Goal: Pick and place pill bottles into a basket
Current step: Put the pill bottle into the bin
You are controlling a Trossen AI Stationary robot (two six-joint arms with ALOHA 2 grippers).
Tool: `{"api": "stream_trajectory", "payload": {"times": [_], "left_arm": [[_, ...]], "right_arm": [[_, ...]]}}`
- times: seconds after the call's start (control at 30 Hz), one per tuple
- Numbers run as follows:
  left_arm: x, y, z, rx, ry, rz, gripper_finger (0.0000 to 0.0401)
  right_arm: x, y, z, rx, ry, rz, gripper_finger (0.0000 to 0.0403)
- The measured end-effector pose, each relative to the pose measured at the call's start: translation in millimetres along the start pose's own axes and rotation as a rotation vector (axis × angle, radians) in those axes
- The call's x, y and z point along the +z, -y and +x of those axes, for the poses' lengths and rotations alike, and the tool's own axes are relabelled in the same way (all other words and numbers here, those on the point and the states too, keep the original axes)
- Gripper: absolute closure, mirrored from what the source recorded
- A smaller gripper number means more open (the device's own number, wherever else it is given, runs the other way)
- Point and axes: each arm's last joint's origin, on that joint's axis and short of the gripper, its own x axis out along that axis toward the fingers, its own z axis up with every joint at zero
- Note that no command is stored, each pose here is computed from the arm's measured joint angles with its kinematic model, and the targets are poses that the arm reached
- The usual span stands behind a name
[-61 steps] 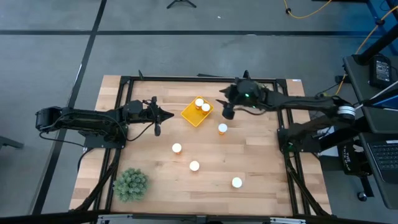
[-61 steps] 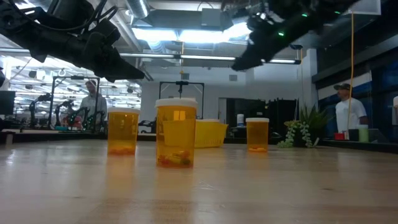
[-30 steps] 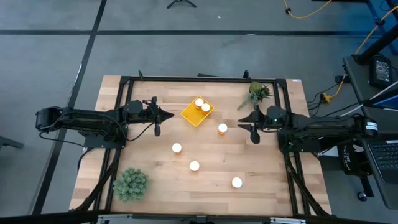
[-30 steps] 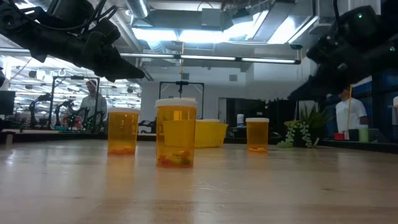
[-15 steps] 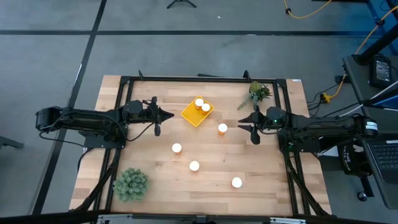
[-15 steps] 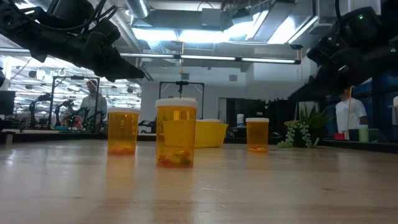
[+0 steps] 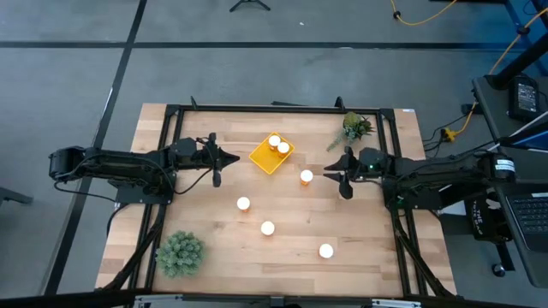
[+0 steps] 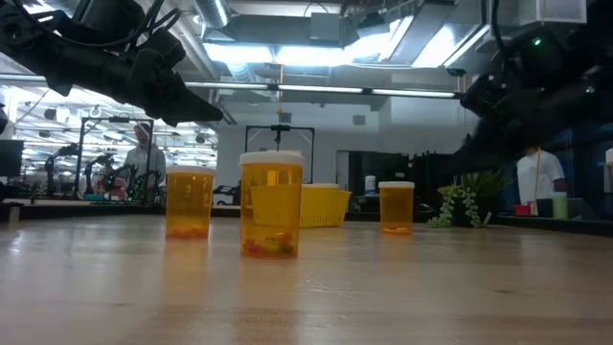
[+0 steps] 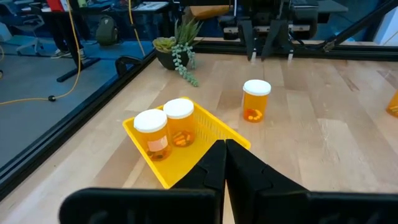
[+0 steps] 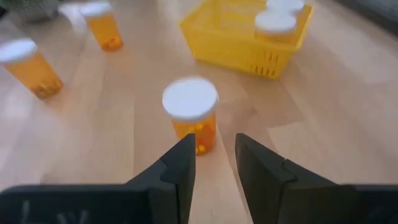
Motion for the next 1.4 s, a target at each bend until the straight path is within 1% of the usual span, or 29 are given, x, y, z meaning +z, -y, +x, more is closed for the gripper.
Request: {"api": "stream_trajectory", "payload": {"times": [0.1,0.2,0.53,0.67,0.73,0.93,1.03,1.13,1.27,1.4], "left_arm": [[0,0,0,0.003,0.000,0.000,0.0394],[0,0,0,0.004,0.000,0.000,0.0389],[0,0,0,0.005,0.000,0.000,0.0376],[0,0,0,0.005,0.000,0.000,0.0373],[0,0,0,0.005,0.000,0.000,0.0372],[0,0,0,0.005,0.000,0.000,0.0373],[0,0,0,0.005,0.000,0.000,0.0372],[0,0,0,0.005,0.000,0.000,0.0370],[0,0,0,0.005,-0.001,0.000,0.0370],[0,0,0,0.005,-0.001,0.000,0.0370]], "right_arm": [[-4,1,7,-0.002,-0.023,-0.002,0.0280],[-6,1,12,0.012,-0.035,0.003,0.0261],[-12,2,23,0.021,-0.053,-0.002,0.0149],[-14,2,26,0.022,-0.067,-0.021,0.0122],[-15,2,28,0.023,-0.065,-0.020,0.0119],[-12,-3,36,0.055,0.006,-0.050,0.0123],[-17,-6,40,0.062,-0.018,-0.053,0.0124],[-20,-6,43,0.044,-0.027,-0.034,0.0124],[-19,-8,48,0.052,0.017,-0.032,0.0124],[-20,-9,52,0.051,0.028,-0.036,0.0124]]}}
